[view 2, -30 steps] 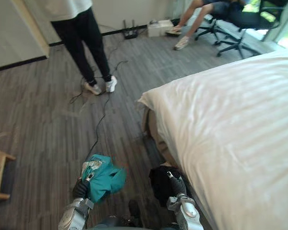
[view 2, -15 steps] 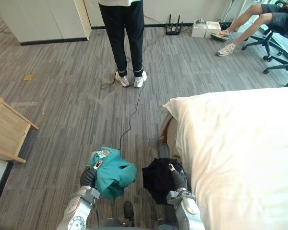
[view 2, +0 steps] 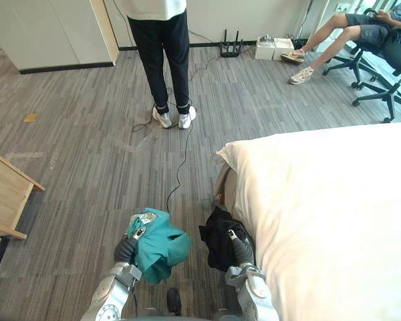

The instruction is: Tidy the bed and pick cloth on bed and put in laundry

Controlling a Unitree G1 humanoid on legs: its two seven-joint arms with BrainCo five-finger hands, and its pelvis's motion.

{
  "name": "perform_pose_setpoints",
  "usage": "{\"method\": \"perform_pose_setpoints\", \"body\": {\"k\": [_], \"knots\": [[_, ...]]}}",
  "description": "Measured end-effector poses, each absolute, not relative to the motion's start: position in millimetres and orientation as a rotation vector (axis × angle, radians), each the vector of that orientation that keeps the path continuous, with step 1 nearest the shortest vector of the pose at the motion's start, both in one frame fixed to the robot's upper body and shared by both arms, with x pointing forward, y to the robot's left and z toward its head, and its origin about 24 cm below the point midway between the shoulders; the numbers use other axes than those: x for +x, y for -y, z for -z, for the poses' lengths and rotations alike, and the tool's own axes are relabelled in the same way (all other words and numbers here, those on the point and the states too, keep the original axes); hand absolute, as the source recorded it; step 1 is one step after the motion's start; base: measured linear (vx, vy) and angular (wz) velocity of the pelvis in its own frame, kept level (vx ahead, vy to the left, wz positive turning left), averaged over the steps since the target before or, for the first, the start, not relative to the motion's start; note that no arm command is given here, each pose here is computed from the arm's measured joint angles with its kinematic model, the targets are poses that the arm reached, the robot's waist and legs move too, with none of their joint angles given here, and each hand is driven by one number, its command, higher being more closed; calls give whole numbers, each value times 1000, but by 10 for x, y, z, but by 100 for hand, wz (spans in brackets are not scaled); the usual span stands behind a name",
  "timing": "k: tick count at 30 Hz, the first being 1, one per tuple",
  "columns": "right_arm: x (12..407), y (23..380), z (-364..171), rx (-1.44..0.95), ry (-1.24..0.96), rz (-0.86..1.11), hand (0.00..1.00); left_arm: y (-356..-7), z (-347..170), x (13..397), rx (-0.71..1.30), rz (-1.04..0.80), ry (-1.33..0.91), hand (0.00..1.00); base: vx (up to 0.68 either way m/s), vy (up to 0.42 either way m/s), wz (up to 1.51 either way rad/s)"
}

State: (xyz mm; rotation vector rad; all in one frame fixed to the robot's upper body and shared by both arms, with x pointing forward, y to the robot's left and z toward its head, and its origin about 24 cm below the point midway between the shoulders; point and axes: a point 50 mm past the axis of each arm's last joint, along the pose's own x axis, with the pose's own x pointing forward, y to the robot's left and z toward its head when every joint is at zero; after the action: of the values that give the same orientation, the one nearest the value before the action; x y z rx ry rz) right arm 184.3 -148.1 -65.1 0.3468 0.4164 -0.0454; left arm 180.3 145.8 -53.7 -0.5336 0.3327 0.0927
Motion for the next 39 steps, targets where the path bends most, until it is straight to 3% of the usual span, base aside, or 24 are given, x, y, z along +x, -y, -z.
{"method": "perform_pose_setpoints", "body": {"k": [20,26,30,39], "knots": [[1767,1374,768,443,-473,85,100,-1407,773,1614,-509,-118,-484,100,-19,7,2],[1527,1304,964,467,-596,80,100,-1255,959,1428,-499,-75,-621,100,0,0,-1],[1366,1449,1065,435,-673,92,100,-1083,1064,1288,-502,-25,-732,100,71,85,-4],[1200,1432,1061,468,-670,79,100,-1334,1119,1280,-432,-62,-754,100,218,-2,13]]}}
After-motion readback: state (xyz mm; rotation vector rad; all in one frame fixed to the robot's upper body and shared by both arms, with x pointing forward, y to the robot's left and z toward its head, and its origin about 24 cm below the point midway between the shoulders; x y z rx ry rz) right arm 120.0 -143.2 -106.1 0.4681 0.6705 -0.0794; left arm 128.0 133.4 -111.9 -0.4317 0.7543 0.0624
